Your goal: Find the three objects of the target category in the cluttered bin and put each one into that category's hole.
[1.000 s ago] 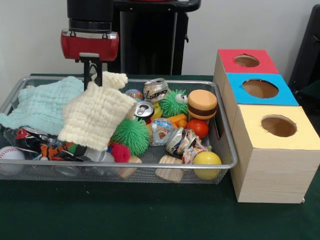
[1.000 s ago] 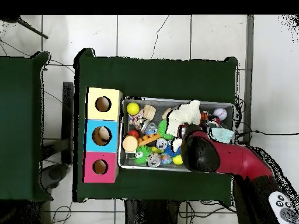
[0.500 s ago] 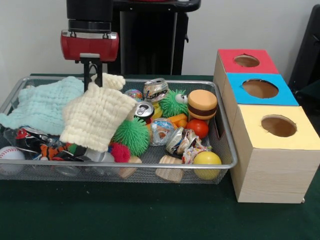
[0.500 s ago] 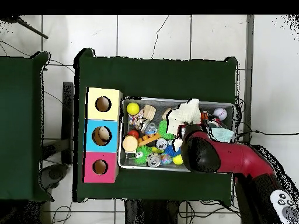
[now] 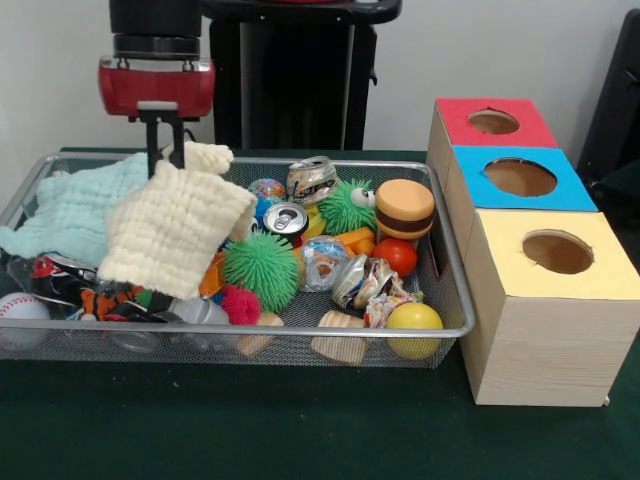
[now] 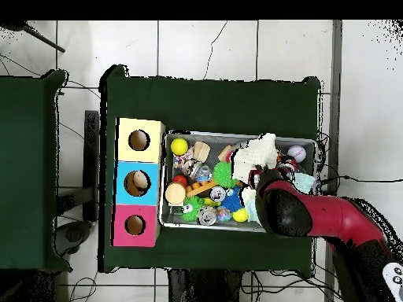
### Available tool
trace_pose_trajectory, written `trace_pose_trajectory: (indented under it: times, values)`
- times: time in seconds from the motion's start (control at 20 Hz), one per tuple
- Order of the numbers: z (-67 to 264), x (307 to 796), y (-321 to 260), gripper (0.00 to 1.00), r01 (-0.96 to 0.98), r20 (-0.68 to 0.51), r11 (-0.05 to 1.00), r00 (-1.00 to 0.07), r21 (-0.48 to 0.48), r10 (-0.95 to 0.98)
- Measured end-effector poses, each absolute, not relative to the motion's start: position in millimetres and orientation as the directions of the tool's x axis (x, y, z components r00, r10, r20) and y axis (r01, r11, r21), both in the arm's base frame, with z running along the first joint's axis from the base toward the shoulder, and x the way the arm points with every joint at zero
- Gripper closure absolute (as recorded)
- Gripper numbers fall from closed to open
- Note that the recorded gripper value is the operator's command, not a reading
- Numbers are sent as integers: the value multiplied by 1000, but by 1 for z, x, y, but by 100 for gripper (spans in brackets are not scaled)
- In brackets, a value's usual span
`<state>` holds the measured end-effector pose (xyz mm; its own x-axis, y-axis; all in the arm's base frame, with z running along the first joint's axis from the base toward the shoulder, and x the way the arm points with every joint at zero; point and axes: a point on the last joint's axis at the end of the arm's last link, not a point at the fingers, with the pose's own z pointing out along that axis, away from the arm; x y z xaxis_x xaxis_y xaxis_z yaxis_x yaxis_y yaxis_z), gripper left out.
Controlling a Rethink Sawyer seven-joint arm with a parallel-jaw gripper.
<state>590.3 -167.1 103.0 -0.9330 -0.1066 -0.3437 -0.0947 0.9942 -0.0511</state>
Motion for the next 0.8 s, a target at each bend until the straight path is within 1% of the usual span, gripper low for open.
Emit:
trace_pose_trajectory:
  times: [0.55, 0.6, 0.8]
  values:
    - [111, 583, -211, 100, -37, -322, 999, -946, 5, -33]
    - [111, 580, -215, 0, -53, -315, 999, -948, -1, -51]
    - [109, 578, -214, 0, -77, -316, 997, -945, -15, -78]
